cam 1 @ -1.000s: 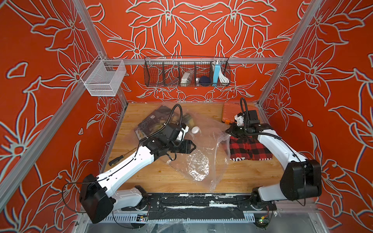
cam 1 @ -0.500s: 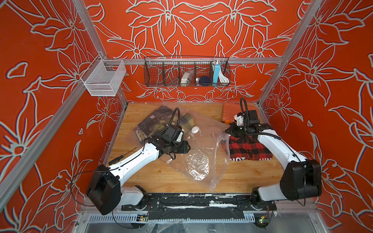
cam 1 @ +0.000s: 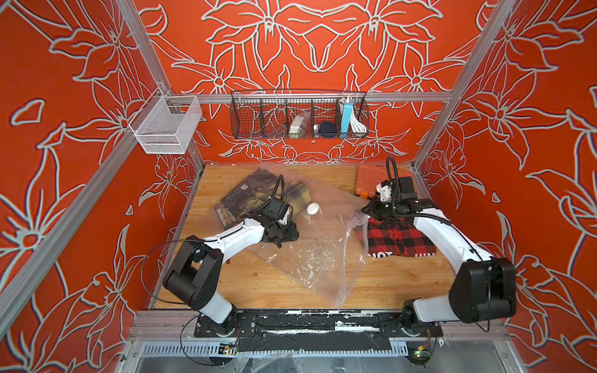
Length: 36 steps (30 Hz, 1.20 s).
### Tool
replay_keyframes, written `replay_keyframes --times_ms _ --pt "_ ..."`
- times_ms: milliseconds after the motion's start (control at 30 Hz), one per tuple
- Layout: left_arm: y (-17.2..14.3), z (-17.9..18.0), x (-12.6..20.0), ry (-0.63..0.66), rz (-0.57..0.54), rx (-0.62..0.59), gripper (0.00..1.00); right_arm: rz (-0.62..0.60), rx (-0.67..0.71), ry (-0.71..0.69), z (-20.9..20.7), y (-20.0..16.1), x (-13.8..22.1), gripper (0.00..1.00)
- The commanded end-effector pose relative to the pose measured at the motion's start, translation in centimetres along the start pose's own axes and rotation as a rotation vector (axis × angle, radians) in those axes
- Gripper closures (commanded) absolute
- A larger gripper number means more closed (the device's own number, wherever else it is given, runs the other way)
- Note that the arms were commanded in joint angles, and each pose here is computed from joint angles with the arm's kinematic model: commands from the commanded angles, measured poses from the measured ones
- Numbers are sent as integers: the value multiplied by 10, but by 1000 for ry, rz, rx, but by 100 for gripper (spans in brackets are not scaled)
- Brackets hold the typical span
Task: Place the folded shirt into the vacuum bag
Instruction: Adjust the vacuum bag at the center of the board.
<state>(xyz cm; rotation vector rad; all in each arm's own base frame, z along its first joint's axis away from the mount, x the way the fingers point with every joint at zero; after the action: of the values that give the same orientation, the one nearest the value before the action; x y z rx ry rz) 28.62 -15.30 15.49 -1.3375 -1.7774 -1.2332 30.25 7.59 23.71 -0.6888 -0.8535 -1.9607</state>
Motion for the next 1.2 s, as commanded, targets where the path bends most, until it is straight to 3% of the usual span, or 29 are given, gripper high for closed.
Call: replay_keyframes --times_ms 0,300,633,900,1167 --pt "6 15 -9 50 -1 18 45 -46 -21 -26 -7 1 6 100" --pt "26 51 -13 176 -18 112 45 -58 -38 -85 -21 -17 15 100" --pt "66 80 -14 266 -51 132 45 14 -148 -108 -56 -71 23 100" --pt "102 70 -3 267 -93 70 46 115 -141 -29 -44 -103 2 100" --pt "89 60 39 282 -95 71 46 153 -125 31 -20 -114 -13 100"
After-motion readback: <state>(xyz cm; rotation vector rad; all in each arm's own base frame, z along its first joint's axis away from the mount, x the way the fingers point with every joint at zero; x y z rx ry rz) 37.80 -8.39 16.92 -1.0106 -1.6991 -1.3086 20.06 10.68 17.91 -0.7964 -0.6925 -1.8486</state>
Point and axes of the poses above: each gripper's point midway between its finger pads, its own x axis back along the fingers, its own z axis along the line the jaws close on, y = z × x, the point moved 10 cm from there along x, back along the fingers, and after that the axes turned 4 degrees about -x, right-handed, at the moved point
